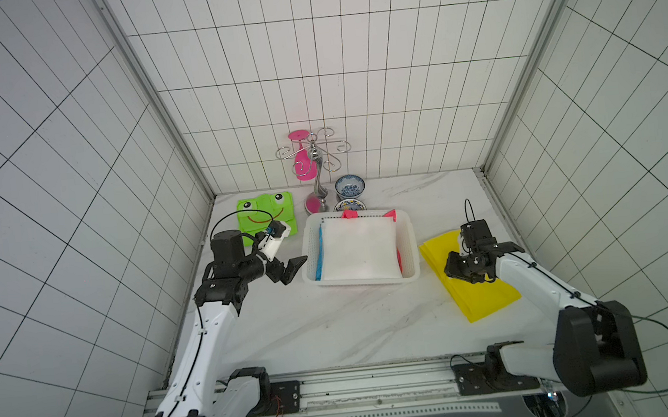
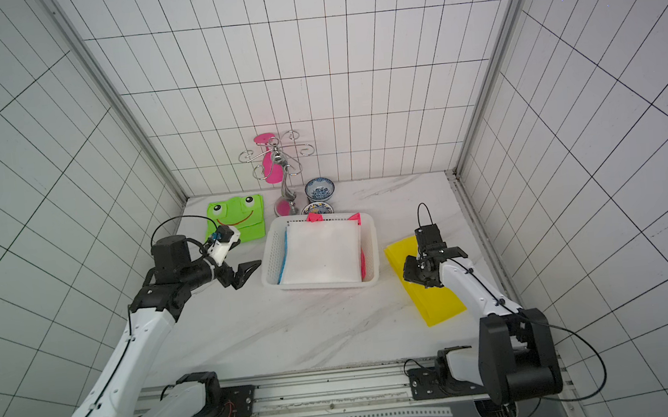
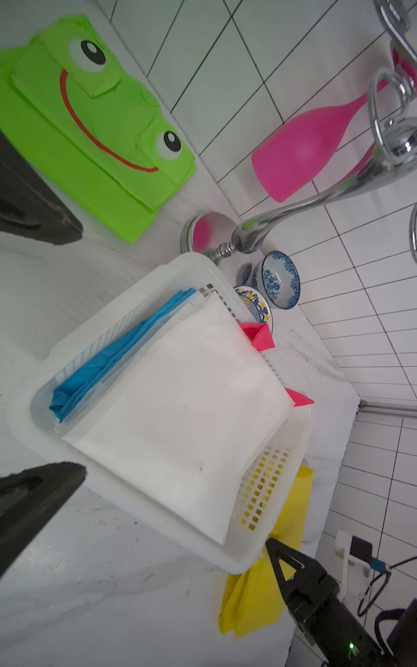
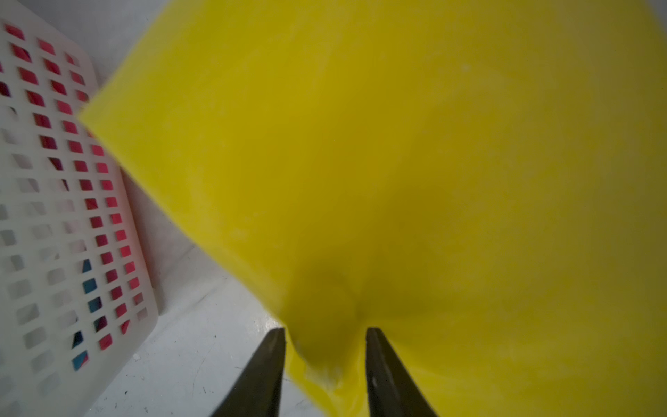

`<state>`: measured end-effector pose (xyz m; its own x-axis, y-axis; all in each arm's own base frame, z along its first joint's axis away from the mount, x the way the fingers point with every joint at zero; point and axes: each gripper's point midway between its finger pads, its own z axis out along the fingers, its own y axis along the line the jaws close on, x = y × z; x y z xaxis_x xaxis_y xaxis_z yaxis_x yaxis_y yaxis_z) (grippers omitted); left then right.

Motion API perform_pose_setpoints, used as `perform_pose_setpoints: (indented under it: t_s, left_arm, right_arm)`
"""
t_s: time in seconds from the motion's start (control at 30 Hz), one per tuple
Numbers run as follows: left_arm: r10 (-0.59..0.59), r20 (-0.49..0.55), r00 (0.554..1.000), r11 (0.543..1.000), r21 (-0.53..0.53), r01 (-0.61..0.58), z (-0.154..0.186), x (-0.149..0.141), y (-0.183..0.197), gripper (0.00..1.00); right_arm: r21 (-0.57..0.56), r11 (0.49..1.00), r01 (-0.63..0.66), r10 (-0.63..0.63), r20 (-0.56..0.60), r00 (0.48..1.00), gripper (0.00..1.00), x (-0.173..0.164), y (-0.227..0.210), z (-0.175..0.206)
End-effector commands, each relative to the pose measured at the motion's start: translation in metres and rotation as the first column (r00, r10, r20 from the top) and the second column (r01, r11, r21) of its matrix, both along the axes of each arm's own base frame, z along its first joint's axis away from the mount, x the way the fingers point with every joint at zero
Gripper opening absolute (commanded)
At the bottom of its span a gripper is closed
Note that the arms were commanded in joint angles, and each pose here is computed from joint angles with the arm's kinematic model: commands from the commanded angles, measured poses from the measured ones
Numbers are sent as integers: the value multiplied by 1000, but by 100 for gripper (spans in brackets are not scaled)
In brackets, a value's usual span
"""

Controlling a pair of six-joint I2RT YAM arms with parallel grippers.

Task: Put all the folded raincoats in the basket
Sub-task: Move the raincoat to the center of the board, then pick up the raincoat from the center of the board.

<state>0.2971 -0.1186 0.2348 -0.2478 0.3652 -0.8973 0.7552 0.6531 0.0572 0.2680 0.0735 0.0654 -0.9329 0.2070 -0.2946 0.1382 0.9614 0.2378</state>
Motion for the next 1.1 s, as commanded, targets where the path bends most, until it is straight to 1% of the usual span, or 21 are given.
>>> perform_pose_setpoints:
  t_s: [0.0,0.07,0.1,0.2,0.27,0.33,0.37,0.4,0.5,0.57,0.6,0.67,0.73,0.77,0.83,0.9,0.93,0.97,1.0,1.03,1.07]
  left_arm:
    - [-78,-46,996,997,7,78,-10,-22,-11,98]
    - [-97,-54,994,995,23,98,-8,-25,-15,98]
    - [-113,-65,991,993,37,115,-7,-28,-20,98]
    - [-162,-74,984,983,79,167,1,-33,-38,98]
    - [-220,-63,973,970,95,225,6,-39,-58,98]
    - [-293,-55,955,947,120,297,11,-45,-83,98]
    - [-324,-51,945,935,138,328,11,-47,-94,98]
    - [-355,-49,934,919,165,358,11,-48,-107,98]
    - [-441,-42,896,866,242,438,7,-56,-150,98]
    - [-494,-37,869,829,283,483,3,-61,-177,98]
    - [-524,-40,850,804,307,510,-2,-65,-190,98]
    - [-576,-43,816,755,354,552,-12,-73,-209,98]
    - [-608,-58,792,715,394,577,-29,-77,-221,98]
    - [-615,-64,786,703,408,583,-36,-77,-224,98]
    - [-603,-66,795,702,430,568,-52,-71,-227,98]
    - [-545,-48,837,730,465,502,-67,-55,-226,98]
    - [-503,-31,864,748,484,454,-72,-44,-226,97]
    - [-472,-24,882,757,502,418,-79,-36,-224,97]
    - [-442,-24,897,761,519,389,-84,-29,-222,97]
    - [-422,-40,906,762,525,378,-89,-25,-220,97]
    - [-414,-61,908,764,520,383,-92,-25,-218,97]
  right_arm:
    - [77,997,3,0,-30,1000,68,-11,13,7]
    - [91,995,32,-32,-2,999,71,-11,12,21]
    - [84,994,68,-69,12,998,73,-12,7,30]
    - [50,970,240,-243,76,967,78,-18,-17,50]
    - [40,928,371,-373,90,924,80,-31,-36,54]
    - [43,867,496,-498,99,861,81,-44,-55,52]
    - [42,846,531,-532,105,840,81,-48,-62,51]
    - [32,811,584,-584,107,805,84,-54,-72,48]
    - [4,716,698,-694,116,711,85,-71,-101,45]
    - [28,674,738,-737,90,670,86,-79,-107,40]
    - [57,661,748,-750,60,659,89,-80,-106,38]
    - [82,625,776,-778,-20,628,91,-88,-100,33]
    - [76,579,812,-800,-139,584,92,-104,-88,30]
    - [93,573,815,-794,-183,579,93,-106,-80,29]
    - [150,576,803,-762,-256,595,99,-107,-62,30]
    - [211,579,787,-737,-277,616,99,-101,-50,34]
    - [266,613,744,-705,-240,667,99,-89,-44,42]
    - [307,666,680,-659,-186,729,99,-77,-38,50]
    - [326,737,592,-589,-119,799,99,-65,-32,59]
    - [312,804,506,-515,-59,855,99,-56,-29,69]
    - [267,867,420,-435,-2,900,99,-51,-27,76]
